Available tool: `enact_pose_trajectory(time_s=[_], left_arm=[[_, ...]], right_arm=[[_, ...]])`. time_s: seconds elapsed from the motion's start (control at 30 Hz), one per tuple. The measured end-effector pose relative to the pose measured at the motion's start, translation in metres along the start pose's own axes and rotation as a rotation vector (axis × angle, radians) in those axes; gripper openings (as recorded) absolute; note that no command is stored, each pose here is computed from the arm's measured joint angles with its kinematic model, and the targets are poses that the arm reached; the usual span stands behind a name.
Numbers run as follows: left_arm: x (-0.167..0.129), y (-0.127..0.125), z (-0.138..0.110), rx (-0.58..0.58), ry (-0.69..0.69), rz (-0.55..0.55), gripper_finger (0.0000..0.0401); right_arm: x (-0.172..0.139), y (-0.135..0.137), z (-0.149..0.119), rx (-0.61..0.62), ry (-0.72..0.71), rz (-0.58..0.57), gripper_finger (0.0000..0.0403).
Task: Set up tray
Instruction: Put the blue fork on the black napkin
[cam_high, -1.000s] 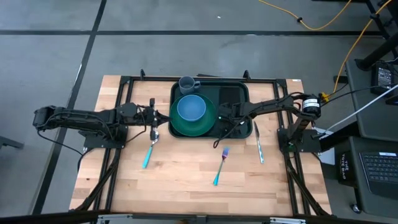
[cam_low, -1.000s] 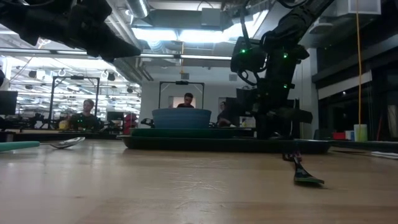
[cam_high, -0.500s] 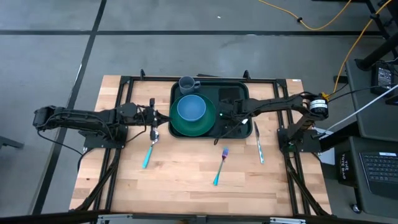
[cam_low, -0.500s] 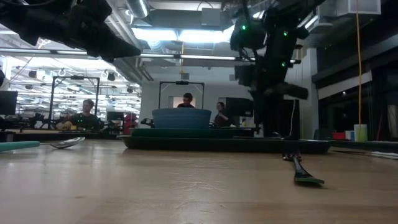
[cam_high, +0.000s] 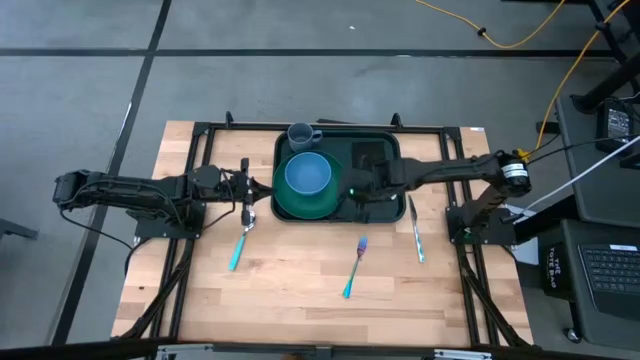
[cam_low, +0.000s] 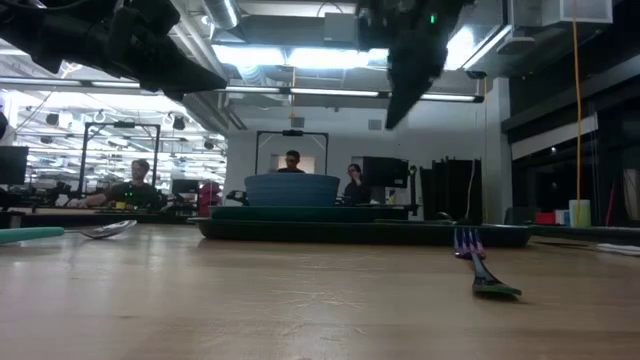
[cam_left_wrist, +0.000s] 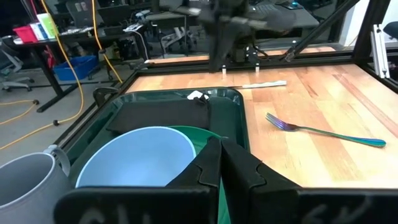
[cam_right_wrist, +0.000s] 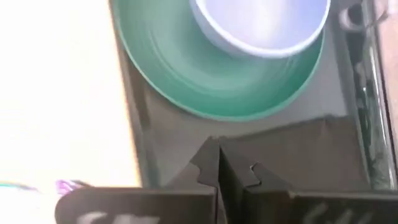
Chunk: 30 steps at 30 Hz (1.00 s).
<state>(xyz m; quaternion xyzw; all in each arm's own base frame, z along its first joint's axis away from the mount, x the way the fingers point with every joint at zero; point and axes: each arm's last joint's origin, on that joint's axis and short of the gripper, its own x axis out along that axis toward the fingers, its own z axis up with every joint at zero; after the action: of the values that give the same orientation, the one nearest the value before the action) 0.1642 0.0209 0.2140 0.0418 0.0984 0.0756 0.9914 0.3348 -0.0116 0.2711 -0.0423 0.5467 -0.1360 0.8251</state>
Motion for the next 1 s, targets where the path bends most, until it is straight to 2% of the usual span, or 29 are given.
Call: enact_pose_trajectory(time_s=[0.2,0.37,0.5,0.6,0.77,1.0], left_arm=[[0.0,0.0,0.0,-0.008,-0.002,-0.006,0.0003],[0.0,-0.001,0.006,-0.015,-0.061,-0.013,0.0001],[-0.003,-0.002,0.012,0.021,-0.124,-0.022,0.0003],[-0.009,-0.003,0.011,0.025,-0.098,-0.052,0.0002],[-0.025,-0.003,0.007,0.017,-0.053,-0.06,0.0002],[-0.044,-0.001,0.015,0.035,-0.152,-0.071,0.0001]], right_arm=[[-0.018,0.047,-0.003,0.087,-0.07,-0.053,0.0002],[-0.031,0.081,-0.012,0.196,-0.105,-0.018,0.0002],[-0.036,0.102,-0.019,0.256,-0.107,0.011,0.0002],[-0.037,0.117,-0.024,0.282,-0.105,0.032,0.0002],[-0.035,0.128,-0.029,0.339,-0.084,0.042,0.0002],[-0.033,0.132,-0.03,0.513,-0.002,0.139,0.0002]])
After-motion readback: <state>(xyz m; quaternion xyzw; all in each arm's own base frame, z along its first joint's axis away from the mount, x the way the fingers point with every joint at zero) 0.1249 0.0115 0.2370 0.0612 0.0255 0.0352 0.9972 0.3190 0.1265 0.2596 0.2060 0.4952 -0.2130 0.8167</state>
